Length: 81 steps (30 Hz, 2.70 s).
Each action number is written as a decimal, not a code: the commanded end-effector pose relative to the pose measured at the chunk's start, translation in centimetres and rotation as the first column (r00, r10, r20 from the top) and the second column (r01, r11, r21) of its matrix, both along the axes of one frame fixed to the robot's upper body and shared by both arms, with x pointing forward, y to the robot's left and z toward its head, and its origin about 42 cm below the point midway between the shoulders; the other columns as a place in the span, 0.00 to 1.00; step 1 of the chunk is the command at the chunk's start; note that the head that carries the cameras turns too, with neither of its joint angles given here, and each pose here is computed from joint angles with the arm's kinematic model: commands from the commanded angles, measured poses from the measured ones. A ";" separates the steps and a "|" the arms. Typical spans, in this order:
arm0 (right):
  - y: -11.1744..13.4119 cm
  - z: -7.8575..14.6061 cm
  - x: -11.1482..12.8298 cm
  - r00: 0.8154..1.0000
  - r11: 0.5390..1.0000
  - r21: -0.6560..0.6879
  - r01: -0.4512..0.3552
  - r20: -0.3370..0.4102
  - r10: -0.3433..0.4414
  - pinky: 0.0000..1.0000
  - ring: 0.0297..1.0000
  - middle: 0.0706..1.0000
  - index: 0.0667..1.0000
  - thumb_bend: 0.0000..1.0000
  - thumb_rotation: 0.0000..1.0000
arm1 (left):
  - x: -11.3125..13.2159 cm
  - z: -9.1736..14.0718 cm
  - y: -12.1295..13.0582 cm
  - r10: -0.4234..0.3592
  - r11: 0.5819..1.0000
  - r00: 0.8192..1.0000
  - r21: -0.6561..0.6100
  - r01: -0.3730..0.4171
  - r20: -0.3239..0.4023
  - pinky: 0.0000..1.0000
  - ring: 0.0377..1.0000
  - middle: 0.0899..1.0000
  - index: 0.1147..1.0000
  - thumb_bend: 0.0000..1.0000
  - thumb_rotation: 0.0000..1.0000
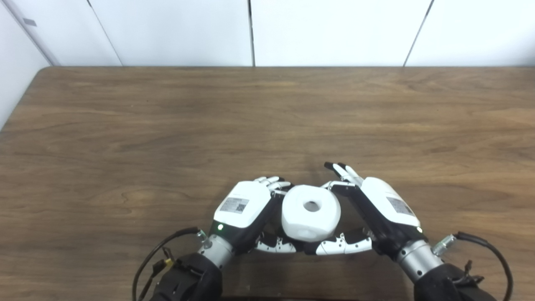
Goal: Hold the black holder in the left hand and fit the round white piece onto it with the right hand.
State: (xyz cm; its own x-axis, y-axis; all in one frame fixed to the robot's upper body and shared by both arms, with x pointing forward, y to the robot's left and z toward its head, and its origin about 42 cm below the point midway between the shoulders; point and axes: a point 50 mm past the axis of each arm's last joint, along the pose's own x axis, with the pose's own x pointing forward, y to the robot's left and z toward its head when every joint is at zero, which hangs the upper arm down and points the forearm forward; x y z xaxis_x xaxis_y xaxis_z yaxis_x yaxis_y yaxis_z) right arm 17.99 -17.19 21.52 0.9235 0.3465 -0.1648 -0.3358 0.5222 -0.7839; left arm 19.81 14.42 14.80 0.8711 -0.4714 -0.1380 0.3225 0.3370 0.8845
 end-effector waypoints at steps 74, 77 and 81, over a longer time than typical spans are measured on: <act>-0.4 2.1 0.7 0.998 0.998 -0.065 0.011 0.070 -0.007 1.00 1.00 1.00 1.00 1.00 0.53 | 0.1 -2.2 -0.2 0.004 0.998 0.990 0.062 0.004 -0.140 0.88 0.89 0.81 0.42 0.52 0.05; -0.7 3.0 0.5 0.998 0.999 -0.043 0.002 0.059 0.001 1.00 1.00 1.00 1.00 1.00 0.55 | 0.1 -2.2 -0.2 0.005 0.998 0.991 0.065 0.004 -0.136 0.89 0.89 0.81 0.42 0.52 0.05; -1.4 4.7 0.3 0.997 1.000 -0.010 -0.015 0.077 0.016 1.00 1.00 1.00 1.00 1.00 0.54 | 0.2 -2.3 0.0 0.009 0.998 0.992 0.064 -0.001 -0.127 0.87 0.88 0.80 0.42 0.52 0.05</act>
